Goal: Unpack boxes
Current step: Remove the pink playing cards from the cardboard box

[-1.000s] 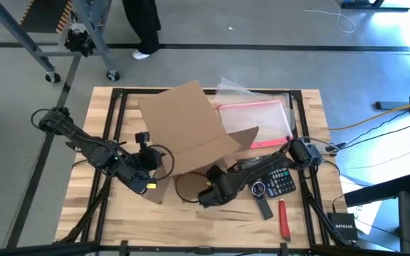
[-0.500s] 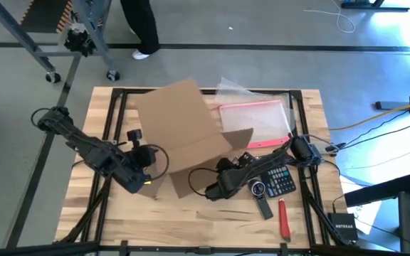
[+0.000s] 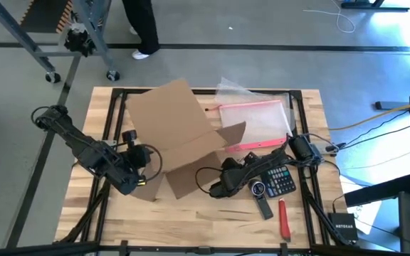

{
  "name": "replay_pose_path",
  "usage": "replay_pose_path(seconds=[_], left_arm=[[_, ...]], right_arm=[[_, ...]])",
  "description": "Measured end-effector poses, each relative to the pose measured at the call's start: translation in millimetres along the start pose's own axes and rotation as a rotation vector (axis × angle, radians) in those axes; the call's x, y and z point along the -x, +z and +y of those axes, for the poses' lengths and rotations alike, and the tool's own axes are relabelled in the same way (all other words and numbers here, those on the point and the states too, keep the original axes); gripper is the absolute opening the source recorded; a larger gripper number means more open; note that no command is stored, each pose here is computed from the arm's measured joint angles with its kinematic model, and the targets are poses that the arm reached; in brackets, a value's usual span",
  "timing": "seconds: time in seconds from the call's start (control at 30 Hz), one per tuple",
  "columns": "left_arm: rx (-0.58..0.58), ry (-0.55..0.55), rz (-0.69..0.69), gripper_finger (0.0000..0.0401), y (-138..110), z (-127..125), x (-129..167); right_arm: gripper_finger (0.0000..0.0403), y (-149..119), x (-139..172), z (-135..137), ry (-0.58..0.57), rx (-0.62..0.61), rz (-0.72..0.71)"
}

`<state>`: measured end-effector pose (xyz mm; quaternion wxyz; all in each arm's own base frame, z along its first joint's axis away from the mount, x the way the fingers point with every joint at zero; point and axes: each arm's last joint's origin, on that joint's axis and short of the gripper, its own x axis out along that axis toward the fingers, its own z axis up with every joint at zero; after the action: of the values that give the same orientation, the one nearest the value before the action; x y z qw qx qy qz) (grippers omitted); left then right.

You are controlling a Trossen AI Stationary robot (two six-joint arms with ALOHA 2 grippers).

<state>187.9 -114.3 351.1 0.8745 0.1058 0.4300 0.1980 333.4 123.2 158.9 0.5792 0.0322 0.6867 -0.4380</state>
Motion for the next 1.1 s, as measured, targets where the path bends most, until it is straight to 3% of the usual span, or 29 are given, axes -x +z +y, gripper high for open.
replay_pose_path(seconds=[0.33,0.57,0.73,0.93,1.1], left_arm=[[-0.009,-0.013,-0.018,0.0004,2,-2,0],[-0.001,-0.017,-0.024,0.0004,3,-2,0],[0.006,-0.010,-0.032,0.0004,3,-2,0],[0.020,-0.016,-0.042,0.0004,5,-3,0],[0.027,-0.020,-0.049,0.0004,5,-3,0]], right_arm=[[0.0353,-1,10,5,0.021,-0.003,-0.114],[0.0353,3,21,39,0.330,-0.033,-0.266],[0.0353,10,44,65,0.562,-0.084,-0.544],[0.0353,28,64,85,0.690,-0.062,-0.841],[0.0353,52,77,85,0.802,-0.185,-0.969]])
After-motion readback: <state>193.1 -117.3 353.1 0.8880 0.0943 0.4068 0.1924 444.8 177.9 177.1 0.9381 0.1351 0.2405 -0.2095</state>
